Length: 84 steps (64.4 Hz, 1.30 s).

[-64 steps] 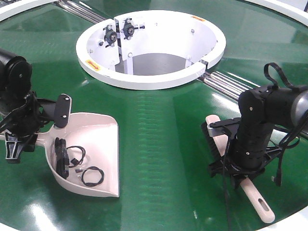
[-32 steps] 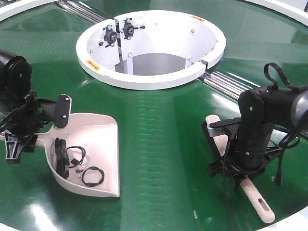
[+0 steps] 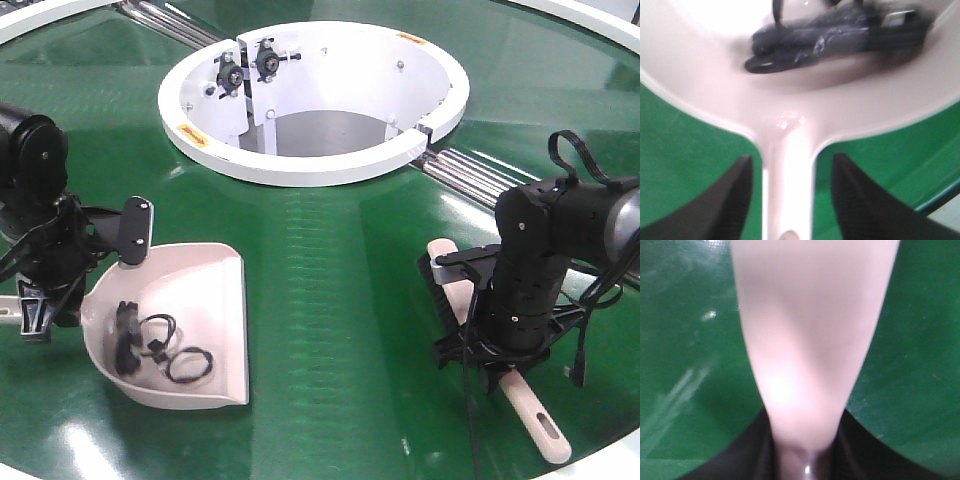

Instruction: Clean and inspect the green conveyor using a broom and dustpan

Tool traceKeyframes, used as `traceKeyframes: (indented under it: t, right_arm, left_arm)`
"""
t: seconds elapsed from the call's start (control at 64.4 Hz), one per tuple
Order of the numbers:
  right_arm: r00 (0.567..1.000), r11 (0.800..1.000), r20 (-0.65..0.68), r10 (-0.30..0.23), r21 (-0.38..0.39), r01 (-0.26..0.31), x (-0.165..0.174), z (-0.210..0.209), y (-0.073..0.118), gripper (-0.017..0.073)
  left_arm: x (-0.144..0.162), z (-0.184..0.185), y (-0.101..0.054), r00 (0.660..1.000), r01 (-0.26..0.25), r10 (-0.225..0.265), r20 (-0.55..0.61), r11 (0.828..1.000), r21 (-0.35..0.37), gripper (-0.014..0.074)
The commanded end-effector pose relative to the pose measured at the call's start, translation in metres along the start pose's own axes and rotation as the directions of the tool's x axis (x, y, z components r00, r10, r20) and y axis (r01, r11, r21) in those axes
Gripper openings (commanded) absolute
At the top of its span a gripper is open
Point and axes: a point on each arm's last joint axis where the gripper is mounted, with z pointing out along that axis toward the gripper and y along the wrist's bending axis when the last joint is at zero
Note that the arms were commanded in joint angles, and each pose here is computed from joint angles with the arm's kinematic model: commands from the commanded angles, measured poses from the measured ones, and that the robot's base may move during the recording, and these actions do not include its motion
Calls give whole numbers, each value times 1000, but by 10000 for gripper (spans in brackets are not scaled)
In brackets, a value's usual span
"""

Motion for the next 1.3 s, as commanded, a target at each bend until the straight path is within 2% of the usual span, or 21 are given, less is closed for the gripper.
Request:
traceKeyframes:
  t: [0.0,0.217,0.373,0.481,0.699,0.869,0.947,1.025,1.056,1.118,1.226,1.288]
  right_arm:
    - [999,1000,43,-1,2,1,0,-14,-3,65]
    - [999,1000,47,0,2,0,0,-15,-3,245]
    - [997,1000,81,3,0,-3,-1,-19,-3,419]
    - [993,1000,118,4,-2,-3,0,-26,-3,491]
    - [973,1000,231,8,-7,-7,5,-48,-4,528]
    - [914,1000,406,11,-13,-6,11,-80,-5,526]
    - [873,1000,487,12,-14,-6,16,-95,-6,526]
    - [822,1000,569,11,-14,-4,22,-112,-7,526]
    - [798,1000,602,10,-13,-2,24,-119,-7,526]
    - [744,1000,669,4,-6,0,31,-133,-9,526]
    - [639,1000,769,-9,13,-1,48,-161,-11,526]
    - [578,1000,816,-13,19,-4,60,-176,-13,526]
  left_arm:
    - [0,-23,-2,999,21,-18,39,998,-59,433]
    - [1,-26,-3,998,26,-23,52,998,-64,457]
    - [1,-33,-6,996,38,-32,79,997,-73,457]
    - [0,-39,-9,993,50,-41,107,996,-79,457]
    - [0,-59,-20,979,83,-66,194,993,-80,448]
    - [-1,-85,-33,942,129,-86,323,985,-112,434]
    - [-3,-99,-41,904,158,-98,415,981,-113,425]
    - [-10,-117,-47,822,214,-114,558,970,-117,412]
    - [-13,-125,-47,780,247,-116,615,960,-133,405]
    - [-14,-138,-50,721,291,-112,684,945,-152,393]
    - [-14,-156,-61,638,316,-110,762,940,-129,373]
    - [-12,-166,-69,611,324,-96,786,936,-137,364]
